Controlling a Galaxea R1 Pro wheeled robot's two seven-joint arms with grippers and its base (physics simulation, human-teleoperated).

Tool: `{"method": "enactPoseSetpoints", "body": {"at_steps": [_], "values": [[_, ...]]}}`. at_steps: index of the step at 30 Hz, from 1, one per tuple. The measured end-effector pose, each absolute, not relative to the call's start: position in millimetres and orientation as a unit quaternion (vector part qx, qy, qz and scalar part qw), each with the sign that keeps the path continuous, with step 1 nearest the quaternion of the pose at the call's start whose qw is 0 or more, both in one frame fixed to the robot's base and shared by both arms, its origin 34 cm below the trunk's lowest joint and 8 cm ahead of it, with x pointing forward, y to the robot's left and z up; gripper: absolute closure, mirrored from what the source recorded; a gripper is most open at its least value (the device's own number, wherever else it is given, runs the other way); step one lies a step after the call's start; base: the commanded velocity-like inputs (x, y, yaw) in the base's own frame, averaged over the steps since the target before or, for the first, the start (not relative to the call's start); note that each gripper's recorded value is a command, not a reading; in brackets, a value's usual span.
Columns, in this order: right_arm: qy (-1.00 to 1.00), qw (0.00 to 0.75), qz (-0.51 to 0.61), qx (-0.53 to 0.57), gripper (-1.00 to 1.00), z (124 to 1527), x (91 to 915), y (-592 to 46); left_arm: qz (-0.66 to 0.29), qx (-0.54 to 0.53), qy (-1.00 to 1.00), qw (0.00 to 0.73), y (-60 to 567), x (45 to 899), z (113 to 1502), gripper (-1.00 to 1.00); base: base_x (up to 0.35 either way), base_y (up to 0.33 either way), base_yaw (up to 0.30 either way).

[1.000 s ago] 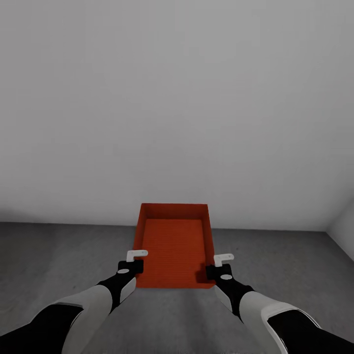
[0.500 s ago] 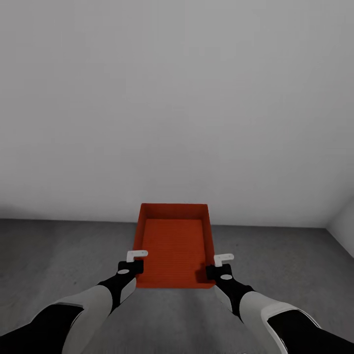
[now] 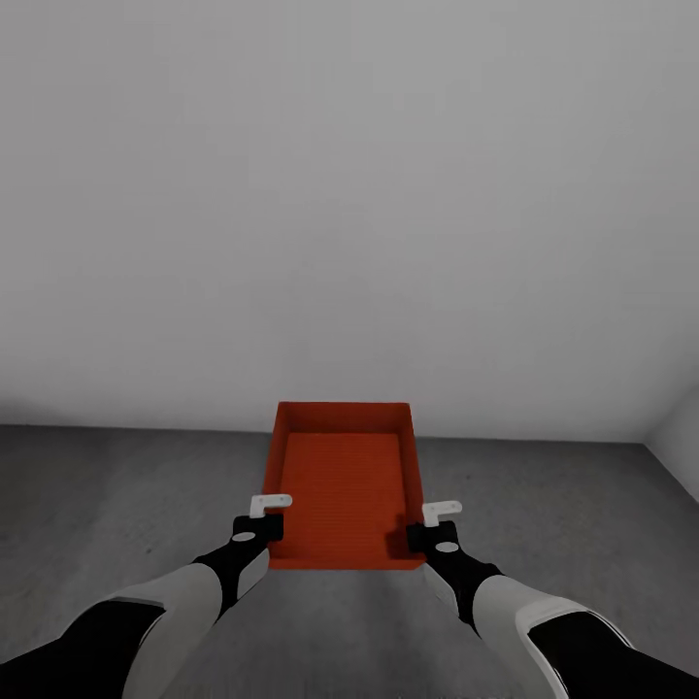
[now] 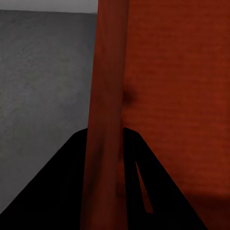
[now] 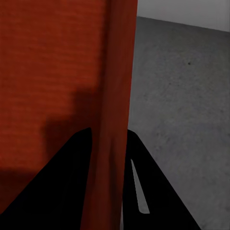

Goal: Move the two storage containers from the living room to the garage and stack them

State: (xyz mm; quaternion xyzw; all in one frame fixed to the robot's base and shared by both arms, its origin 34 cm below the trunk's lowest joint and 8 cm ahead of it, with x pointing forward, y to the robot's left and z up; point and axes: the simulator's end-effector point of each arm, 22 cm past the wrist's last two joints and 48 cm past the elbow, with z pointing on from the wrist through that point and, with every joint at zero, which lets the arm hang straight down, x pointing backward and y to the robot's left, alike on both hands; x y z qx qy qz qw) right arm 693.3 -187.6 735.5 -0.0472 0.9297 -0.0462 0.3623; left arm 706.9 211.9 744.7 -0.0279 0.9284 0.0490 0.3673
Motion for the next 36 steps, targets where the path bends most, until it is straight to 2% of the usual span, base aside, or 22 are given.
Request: {"method": "enactPoseSetpoints", "body": {"at_steps": [36], "values": [[0.94, 0.336, -0.045, -0.049, 1.0, 666, 688, -188, 0.05, -0.027, 0.939, 0.341, 212, 702, 674, 1.0, 0.0, 0.0, 0.0]]}}
